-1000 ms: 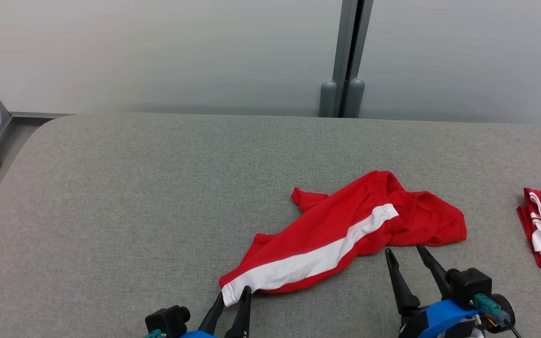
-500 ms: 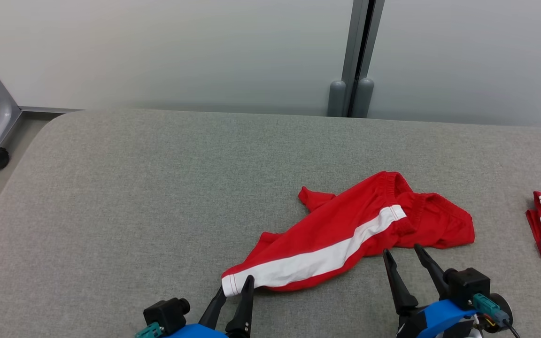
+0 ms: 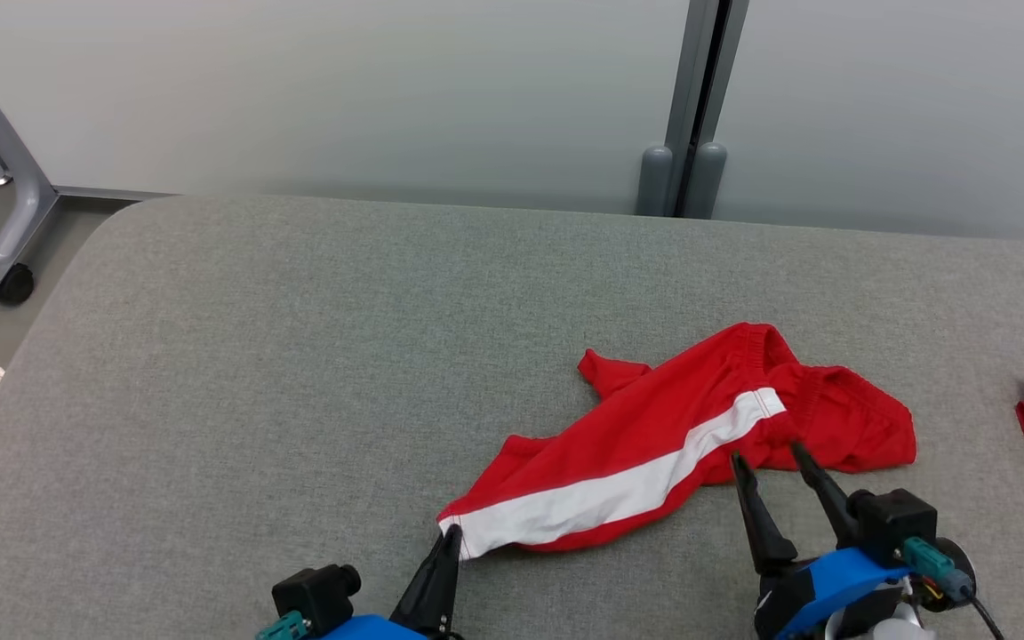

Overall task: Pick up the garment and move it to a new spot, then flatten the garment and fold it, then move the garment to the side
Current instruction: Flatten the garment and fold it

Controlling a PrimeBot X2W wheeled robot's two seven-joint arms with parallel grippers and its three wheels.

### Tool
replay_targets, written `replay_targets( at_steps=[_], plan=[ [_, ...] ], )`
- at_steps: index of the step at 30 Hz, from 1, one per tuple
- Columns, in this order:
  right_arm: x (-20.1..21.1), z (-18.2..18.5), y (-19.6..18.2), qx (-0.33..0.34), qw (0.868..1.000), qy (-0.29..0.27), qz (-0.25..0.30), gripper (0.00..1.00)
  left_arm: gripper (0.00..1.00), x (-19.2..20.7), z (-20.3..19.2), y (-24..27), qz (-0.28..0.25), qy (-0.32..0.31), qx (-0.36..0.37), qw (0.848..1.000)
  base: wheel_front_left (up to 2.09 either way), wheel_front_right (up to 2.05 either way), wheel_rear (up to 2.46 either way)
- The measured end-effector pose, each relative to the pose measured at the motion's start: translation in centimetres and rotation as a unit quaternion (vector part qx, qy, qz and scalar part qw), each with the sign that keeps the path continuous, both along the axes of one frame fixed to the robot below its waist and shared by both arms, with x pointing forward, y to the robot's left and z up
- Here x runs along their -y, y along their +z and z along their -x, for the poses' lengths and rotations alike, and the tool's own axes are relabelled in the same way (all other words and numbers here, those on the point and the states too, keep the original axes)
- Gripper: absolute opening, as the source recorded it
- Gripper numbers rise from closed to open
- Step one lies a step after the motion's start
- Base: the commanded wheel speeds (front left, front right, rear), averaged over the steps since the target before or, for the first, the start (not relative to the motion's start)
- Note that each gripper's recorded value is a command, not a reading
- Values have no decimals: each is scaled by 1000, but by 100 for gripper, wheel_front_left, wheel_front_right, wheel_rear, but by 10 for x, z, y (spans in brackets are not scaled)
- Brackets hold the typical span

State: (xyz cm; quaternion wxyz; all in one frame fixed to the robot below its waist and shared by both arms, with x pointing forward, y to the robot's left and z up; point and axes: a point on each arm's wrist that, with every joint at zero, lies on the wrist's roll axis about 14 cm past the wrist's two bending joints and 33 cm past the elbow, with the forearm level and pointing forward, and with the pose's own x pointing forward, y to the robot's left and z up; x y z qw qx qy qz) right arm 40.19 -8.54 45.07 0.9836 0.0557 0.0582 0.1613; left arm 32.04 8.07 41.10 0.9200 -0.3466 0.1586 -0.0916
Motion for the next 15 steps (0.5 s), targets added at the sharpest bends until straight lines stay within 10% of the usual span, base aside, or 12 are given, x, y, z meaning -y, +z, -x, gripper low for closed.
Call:
replay_targets(
  at_steps=[15],
  plan=[
    [12,-45,-12,-33,999,-29,-8,100,0,-46,-17,-1,-66,54,17,996,0,0,0]
  ],
)
